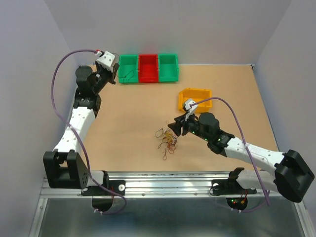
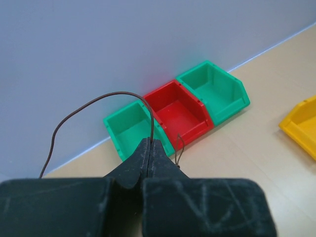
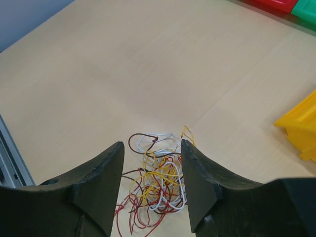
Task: Untangle the cables
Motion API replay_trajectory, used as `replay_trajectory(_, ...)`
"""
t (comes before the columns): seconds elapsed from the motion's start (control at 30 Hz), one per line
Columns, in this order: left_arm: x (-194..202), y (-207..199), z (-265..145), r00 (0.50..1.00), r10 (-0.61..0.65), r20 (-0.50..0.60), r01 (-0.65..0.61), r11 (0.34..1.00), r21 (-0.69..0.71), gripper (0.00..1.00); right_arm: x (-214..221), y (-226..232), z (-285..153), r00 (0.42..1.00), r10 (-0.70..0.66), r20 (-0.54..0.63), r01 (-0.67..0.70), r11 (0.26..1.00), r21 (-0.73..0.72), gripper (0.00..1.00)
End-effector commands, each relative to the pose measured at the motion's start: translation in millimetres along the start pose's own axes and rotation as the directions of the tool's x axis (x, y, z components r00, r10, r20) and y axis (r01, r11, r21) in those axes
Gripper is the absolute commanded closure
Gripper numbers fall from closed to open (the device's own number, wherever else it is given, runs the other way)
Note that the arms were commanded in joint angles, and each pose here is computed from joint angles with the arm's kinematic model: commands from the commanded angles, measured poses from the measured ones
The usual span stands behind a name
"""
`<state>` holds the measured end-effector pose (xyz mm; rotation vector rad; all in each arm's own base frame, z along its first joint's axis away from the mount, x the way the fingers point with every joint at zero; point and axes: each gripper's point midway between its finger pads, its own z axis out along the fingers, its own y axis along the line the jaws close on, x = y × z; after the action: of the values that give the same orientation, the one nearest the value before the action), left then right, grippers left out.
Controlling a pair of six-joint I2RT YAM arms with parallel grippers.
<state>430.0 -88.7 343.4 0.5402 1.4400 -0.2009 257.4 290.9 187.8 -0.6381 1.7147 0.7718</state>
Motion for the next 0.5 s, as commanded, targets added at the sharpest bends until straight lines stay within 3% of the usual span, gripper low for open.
replay_trajectory(0.0,-5.4,8.5,35.3,1.000,0.002,-0.001,-0.002,0.999,0.044,1.00,-58.5,3.8,6.5,0.985,-0.015,0.174,0.015,1.000,-0.002,0.45)
replay_trajectory(0.03,-17.9,14.0,42.8,1.000,0.016,0.026,-0.017,0.999,0.039,1.00,-58.8,2.7,7.1,0.984,-0.015,0.178,0.014,1.000,0.004,0.45)
replay_trajectory(0.13,5.8,27.3,79.2,1.000,0.015,-0.009,-0.015,1.000,0.027,1.00,-60.7,0.4,7.7,0.981,-0.008,0.193,0.006,1.000,0.014,0.45)
replay_trajectory(0.17,-7.2,32.5,80.7,0.999,0.035,0.014,-0.035,0.999,0.010,1.00,-60.9,0.8,8.0,0.981,-0.009,0.196,0.006,1.000,0.013,0.45)
replay_trajectory(0.2,13.6,37.1,94.6,0.999,0.039,-0.021,-0.038,0.999,0.004,1.00,-61.6,0.1,8.2,0.980,-0.006,0.201,0.003,1.000,0.015,0.45)
replay_trajectory(0.47,55.6,75.5,164.4,0.988,0.118,-0.098,-0.126,0.989,-0.081,1.00,-61.8,-6.1,11.9,0.978,-0.002,0.210,-0.008,0.999,0.046,0.45)
